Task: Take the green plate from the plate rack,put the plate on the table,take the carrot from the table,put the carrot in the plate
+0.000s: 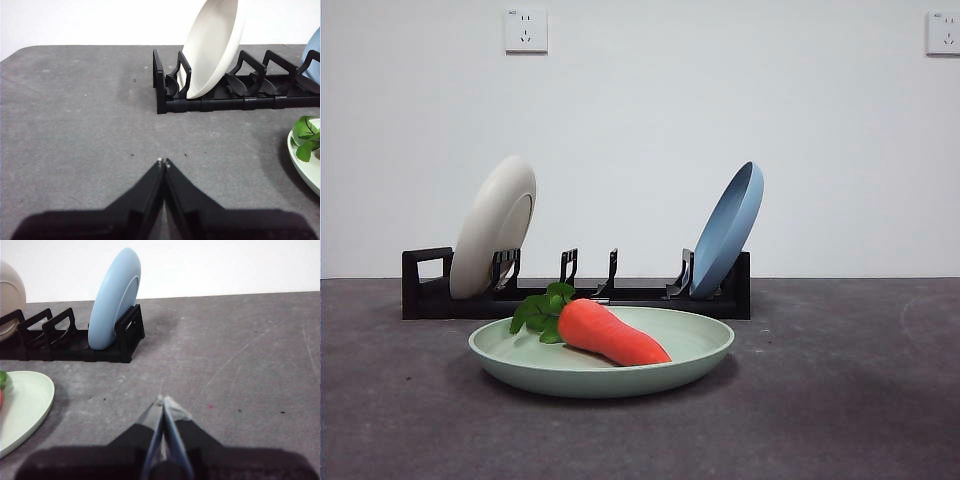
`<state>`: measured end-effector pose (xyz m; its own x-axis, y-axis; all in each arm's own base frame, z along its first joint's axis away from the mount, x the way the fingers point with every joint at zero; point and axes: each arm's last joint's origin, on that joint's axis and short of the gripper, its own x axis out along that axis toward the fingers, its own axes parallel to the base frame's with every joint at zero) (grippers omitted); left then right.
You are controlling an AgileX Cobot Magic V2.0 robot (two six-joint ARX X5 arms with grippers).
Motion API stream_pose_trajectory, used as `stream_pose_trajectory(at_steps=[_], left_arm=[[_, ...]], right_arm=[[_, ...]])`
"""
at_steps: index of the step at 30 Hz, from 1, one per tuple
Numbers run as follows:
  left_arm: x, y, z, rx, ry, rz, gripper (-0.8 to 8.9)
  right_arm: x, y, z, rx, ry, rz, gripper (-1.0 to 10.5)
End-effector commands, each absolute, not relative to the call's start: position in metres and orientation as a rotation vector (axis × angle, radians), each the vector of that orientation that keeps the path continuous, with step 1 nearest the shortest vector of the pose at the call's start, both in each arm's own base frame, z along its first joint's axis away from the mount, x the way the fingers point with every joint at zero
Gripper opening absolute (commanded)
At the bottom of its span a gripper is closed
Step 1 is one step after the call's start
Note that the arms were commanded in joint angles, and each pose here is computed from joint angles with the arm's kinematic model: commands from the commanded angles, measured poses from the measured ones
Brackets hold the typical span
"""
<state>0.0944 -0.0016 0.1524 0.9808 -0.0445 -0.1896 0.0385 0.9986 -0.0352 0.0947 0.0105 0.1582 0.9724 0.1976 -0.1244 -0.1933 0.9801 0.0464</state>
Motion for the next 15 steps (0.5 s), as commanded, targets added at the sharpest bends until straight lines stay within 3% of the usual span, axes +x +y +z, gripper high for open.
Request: stream_pose_trajectory(at_steps=[1,15], left_arm=[[0.0948,-0.0013,0.1485,-0.041,0.201,-0.040,-0.03],[0.0948,-0.0013,0.1485,-0.041,0.201,-0.040,-0.03]], right_arm=[[0.0953,0.0106,0.1553,0.047,0.136,0.195,0.0],[0.0953,0.0107,0.1528,0.048,0.164,0.194,0.0]])
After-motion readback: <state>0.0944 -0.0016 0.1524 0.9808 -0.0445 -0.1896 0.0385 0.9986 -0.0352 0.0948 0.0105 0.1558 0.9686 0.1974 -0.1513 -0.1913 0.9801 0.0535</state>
